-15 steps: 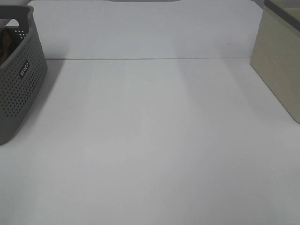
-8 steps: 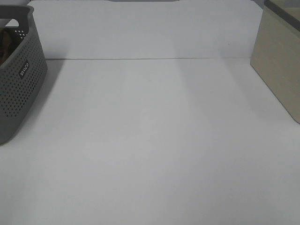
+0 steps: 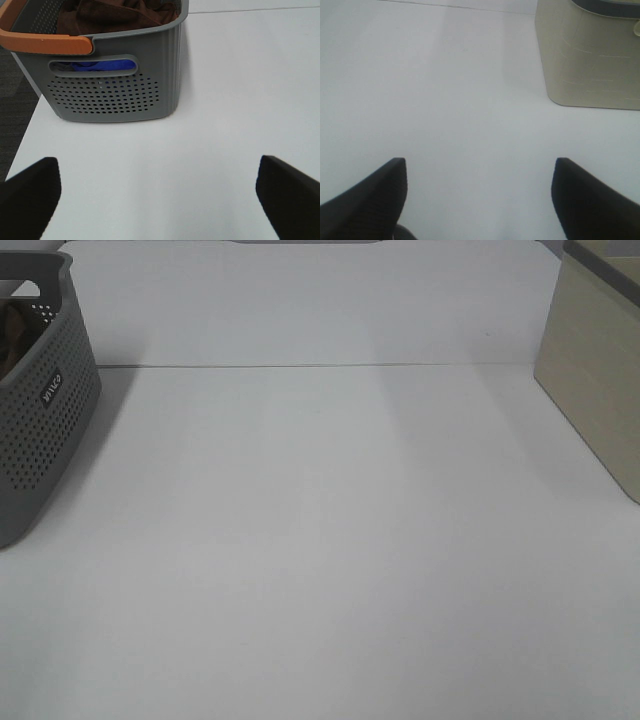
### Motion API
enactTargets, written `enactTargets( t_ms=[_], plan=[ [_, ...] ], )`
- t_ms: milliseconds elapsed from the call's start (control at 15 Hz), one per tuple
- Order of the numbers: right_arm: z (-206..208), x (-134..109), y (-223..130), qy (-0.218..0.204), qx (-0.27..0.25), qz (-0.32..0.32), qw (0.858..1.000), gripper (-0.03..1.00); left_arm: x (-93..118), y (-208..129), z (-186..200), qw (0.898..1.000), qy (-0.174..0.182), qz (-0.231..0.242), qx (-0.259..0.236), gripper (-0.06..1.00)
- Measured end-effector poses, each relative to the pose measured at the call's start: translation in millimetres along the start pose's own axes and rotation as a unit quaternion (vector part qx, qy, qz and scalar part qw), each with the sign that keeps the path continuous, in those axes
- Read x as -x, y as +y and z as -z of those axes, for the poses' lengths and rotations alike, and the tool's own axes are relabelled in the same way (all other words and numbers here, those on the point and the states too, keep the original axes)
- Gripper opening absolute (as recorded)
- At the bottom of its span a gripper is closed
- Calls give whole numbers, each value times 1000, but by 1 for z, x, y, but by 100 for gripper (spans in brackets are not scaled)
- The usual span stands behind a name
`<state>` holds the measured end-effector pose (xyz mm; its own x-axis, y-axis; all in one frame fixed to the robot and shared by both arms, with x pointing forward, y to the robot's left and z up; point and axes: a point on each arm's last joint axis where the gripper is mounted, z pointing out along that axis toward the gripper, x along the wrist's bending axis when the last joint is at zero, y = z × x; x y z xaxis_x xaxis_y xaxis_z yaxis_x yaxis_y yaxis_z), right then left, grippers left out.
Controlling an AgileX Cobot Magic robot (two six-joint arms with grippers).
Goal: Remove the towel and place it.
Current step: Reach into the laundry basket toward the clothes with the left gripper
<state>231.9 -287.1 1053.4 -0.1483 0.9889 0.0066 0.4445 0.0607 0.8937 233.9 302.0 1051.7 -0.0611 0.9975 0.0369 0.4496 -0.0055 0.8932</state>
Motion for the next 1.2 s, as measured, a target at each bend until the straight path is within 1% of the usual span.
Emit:
enactTargets(
  t_ms=[67, 133, 200, 267, 333, 533, 600, 667, 733, 867, 933, 1000, 1067, 1133, 1200],
  plan=[
    [0, 0, 0, 0, 0, 0, 1000, 77, 1, 1, 0, 1000, -5, 1, -7, 99],
    [0, 0, 0, 0, 0, 0, 1000, 77, 2, 5, -1, 999, -16, -6, -34, 99],
    [0, 0, 0, 0, 0, 0, 1000, 77, 4, 13, 0, 997, -27, -31, -67, 99],
    [0, 0, 0, 0, 0, 0, 1000, 77, 4, 18, -1, 995, -32, -46, -86, 99],
    [0, 0, 0, 0, 0, 0, 1000, 77, 4, 55, -1, 983, -52, -128, -117, 99],
    [0, 0, 0, 0, 0, 0, 1000, 77, 1, 120, -26, 962, -71, -217, -151, 99],
    [0, 0, 0, 0, 0, 0, 1000, 77, -2, 140, -37, 951, -68, -256, -160, 99],
    [0, 0, 0, 0, 0, 0, 1000, 77, -3, 151, -44, 945, -69, -274, -166, 99],
    [0, 0, 0, 0, 0, 0, 1000, 77, -5, 168, -63, 928, -74, -316, -182, 99],
    [0, 0, 0, 0, 0, 0, 1000, 77, -7, 198, -101, 901, -88, -372, -203, 99],
    [0, 0, 0, 0, 0, 0, 1000, 77, -9, 210, -123, 891, -89, -389, -218, 99],
    [0, 0, 0, 0, 0, 0, 1000, 77, -10, 215, -137, 885, -88, -396, -230, 99],
    [0, 0, 0, 0, 0, 0, 1000, 77, -14, 222, -163, 872, -81, -411, -254, 99],
    [0, 0, 0, 0, 0, 0, 1000, 77, -22, 235, -203, 848, -59, -442, -286, 99],
    [0, 0, 0, 0, 0, 0, 1000, 77, -25, 239, -227, 835, -52, -458, -301, 99]
  ],
)
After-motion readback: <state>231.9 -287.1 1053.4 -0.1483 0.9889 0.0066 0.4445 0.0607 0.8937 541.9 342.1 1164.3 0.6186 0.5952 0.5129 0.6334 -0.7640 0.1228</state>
